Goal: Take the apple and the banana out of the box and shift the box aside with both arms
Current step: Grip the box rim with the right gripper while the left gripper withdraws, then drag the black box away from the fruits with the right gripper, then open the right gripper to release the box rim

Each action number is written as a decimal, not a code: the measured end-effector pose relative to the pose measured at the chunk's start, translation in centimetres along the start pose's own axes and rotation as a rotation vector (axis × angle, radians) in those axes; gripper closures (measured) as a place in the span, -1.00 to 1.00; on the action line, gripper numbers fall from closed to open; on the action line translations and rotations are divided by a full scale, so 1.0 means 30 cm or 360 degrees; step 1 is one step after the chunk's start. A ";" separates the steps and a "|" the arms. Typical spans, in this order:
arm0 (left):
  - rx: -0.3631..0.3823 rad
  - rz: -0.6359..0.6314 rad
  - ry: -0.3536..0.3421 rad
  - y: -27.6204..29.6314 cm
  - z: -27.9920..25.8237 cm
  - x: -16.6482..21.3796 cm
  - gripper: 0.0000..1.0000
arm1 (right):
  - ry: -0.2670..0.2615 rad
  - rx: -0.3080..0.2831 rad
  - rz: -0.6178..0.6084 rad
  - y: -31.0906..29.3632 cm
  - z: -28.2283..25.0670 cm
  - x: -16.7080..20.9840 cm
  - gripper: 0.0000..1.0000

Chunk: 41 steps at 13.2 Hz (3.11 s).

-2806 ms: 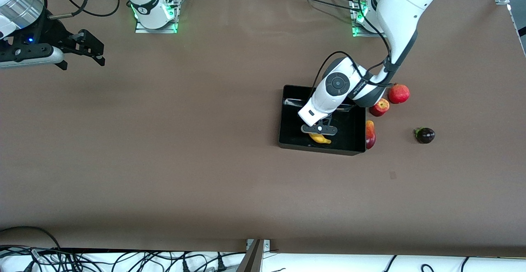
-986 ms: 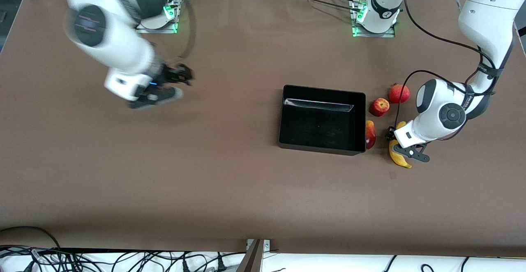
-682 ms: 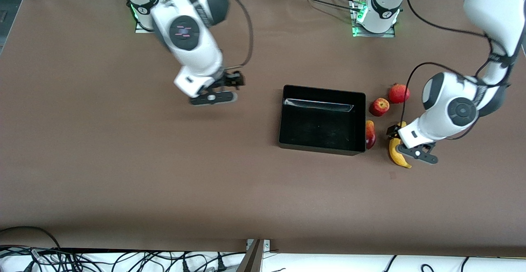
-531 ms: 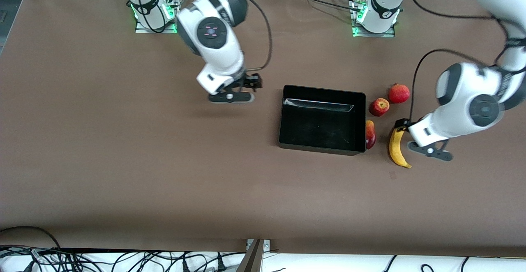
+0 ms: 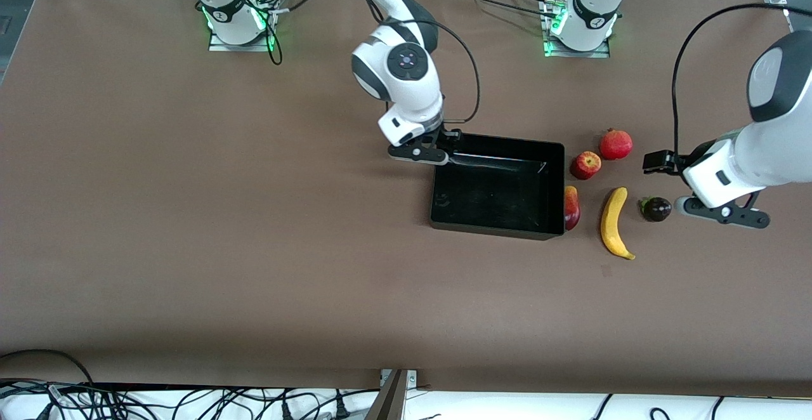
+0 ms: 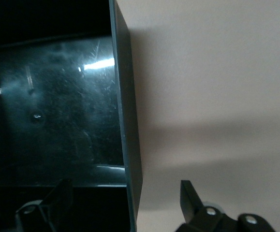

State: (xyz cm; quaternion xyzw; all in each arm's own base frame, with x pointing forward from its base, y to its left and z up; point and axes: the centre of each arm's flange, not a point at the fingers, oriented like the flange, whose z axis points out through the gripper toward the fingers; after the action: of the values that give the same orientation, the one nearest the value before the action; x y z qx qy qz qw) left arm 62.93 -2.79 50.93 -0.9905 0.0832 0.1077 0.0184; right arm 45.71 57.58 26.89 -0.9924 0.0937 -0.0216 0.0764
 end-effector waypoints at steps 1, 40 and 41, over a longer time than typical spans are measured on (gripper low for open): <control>0.0022 -0.0029 0.0027 0.007 -0.045 -0.028 -1.00 | 0.0018 -0.0026 -0.0016 -0.002 0.055 -0.019 -0.95; -0.0037 -0.0325 0.0268 0.046 -0.086 -0.286 -1.00 | -0.0078 -0.0085 -0.0535 2.001 -0.255 0.759 0.89; -0.0037 -0.0326 0.0267 0.046 -0.086 -0.287 -1.00 | -0.0081 -0.0086 -0.0533 2.002 -0.250 0.758 0.87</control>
State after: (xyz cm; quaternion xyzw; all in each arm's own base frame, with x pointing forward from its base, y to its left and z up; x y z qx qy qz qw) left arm 54.97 -2.92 55.29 -0.9995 -0.0183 0.0230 0.0107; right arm 56.61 -6.14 25.58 -0.9961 -0.0744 -0.0062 0.0474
